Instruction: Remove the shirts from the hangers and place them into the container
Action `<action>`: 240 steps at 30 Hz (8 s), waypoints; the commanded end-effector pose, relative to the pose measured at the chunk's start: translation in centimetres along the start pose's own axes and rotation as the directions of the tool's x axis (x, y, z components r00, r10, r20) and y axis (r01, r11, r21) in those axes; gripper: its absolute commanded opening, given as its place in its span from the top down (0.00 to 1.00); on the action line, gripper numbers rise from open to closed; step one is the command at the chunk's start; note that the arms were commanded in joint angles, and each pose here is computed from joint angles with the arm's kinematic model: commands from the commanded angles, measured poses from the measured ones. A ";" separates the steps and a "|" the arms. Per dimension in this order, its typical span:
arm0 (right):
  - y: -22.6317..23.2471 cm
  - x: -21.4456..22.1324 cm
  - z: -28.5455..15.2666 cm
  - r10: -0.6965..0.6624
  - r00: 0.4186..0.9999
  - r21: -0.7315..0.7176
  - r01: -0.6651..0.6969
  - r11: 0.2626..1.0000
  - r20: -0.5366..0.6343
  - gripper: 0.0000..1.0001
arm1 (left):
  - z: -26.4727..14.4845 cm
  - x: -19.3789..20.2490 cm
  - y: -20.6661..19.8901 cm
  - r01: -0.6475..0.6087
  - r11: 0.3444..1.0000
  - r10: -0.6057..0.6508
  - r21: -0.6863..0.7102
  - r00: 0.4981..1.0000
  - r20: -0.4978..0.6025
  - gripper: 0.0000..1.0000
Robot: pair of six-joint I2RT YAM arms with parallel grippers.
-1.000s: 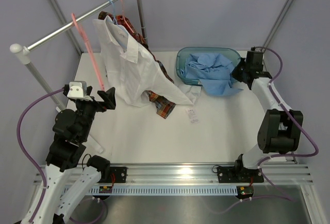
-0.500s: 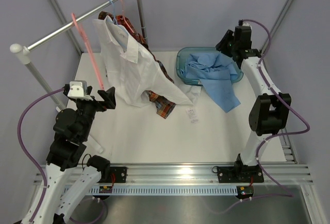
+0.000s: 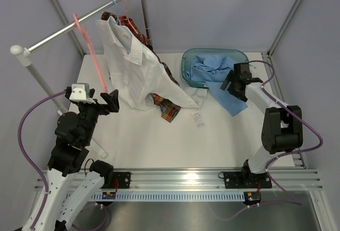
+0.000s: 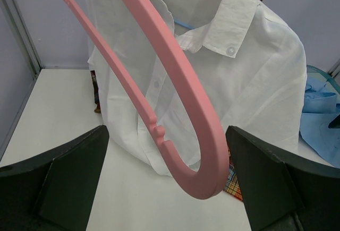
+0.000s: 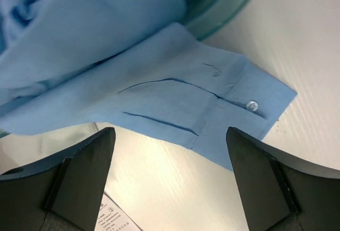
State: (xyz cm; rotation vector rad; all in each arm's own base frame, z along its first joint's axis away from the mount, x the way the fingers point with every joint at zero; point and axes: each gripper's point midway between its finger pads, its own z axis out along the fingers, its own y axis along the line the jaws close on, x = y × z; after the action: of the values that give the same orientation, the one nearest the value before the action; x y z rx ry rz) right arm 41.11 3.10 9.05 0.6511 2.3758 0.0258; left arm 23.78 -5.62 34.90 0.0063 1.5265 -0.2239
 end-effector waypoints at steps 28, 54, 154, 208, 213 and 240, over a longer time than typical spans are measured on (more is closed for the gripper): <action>-7.4 3.2 4.5 0.163 0.935 0.174 -0.112 0.978 -0.314 0.19 | -0.1 -1.5 -0.1 0.013 1.000 -0.013 0.010 0.998 0.066 0.01; -3.0 -2.8 -0.9 0.092 0.987 0.080 -0.082 0.993 -0.130 1.00 | -0.5 -2.0 0.5 0.009 1.000 -0.007 -0.017 0.996 0.087 0.01; 39.5 2.0 -31.5 -0.378 0.548 -0.556 0.825 0.100 0.746 0.29 | -4.6 8.1 1.9 0.073 0.997 -0.076 -0.035 0.990 -0.121 0.01; 39.1 -4.4 -40.6 -0.039 0.566 -0.555 0.818 0.149 0.823 1.00 | -4.5 8.2 1.8 0.073 0.997 -0.077 -0.033 0.990 -0.120 0.01; 37.6 -2.2 -39.6 -0.101 0.593 -0.583 0.804 0.117 0.798 1.00 | -4.5 8.2 1.8 0.072 0.997 -0.075 -0.032 0.990 -0.119 0.01; 16.8 11.3 -32.2 -0.447 0.683 -0.692 0.700 0.175 0.578 1.00 | -2.8 -3.6 -10.5 0.282 0.847 -0.181 0.450 0.950 -0.253 0.04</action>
State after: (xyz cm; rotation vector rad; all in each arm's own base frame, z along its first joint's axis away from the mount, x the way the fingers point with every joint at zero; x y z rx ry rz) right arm 23.22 28.61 30.49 -0.7897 1.7803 0.7585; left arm 20.68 -12.98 35.29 0.1768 1.7290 -0.6796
